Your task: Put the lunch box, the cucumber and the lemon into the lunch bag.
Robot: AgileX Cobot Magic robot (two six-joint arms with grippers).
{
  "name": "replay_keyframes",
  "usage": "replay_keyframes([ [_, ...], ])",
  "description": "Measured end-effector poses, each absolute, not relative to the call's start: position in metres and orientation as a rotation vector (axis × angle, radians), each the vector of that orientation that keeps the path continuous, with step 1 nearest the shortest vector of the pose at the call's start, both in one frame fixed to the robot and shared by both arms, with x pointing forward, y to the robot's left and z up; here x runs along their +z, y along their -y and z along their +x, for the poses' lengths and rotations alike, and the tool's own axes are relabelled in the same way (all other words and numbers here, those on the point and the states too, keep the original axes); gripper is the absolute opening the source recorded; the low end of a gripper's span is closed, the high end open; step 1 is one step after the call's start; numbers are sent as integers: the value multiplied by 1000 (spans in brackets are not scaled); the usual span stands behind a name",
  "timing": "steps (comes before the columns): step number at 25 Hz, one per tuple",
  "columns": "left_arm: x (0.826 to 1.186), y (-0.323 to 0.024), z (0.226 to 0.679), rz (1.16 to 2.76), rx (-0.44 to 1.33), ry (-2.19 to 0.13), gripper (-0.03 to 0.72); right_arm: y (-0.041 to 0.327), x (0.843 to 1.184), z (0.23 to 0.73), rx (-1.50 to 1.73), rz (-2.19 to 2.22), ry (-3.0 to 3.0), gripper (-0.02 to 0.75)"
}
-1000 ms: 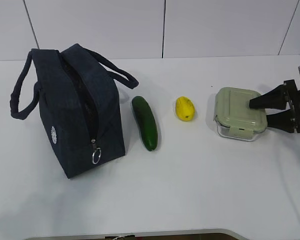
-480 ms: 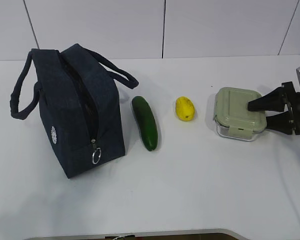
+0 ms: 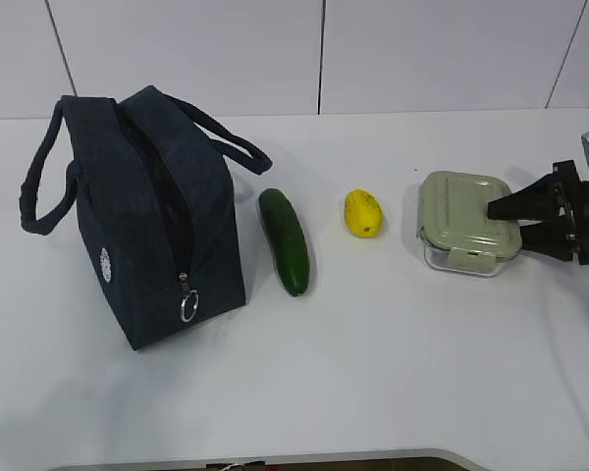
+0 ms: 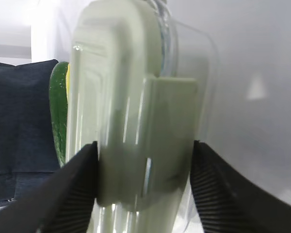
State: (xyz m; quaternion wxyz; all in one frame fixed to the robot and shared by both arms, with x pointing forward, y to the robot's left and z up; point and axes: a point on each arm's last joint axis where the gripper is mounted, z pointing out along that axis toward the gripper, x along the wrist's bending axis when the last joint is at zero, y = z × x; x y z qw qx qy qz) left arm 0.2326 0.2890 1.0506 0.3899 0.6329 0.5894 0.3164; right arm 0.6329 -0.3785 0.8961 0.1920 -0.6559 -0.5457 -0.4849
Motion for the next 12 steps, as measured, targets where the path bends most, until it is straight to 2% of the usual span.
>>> replay_keyframes([
  [3,1051,-289,233,1609,804,-1498,341,379,897,633,-1366,-1842,1530,419],
  [12,1051,-289,233,1609,804,-1498,341,379,897,633,-1365,-1842,1525,384],
])
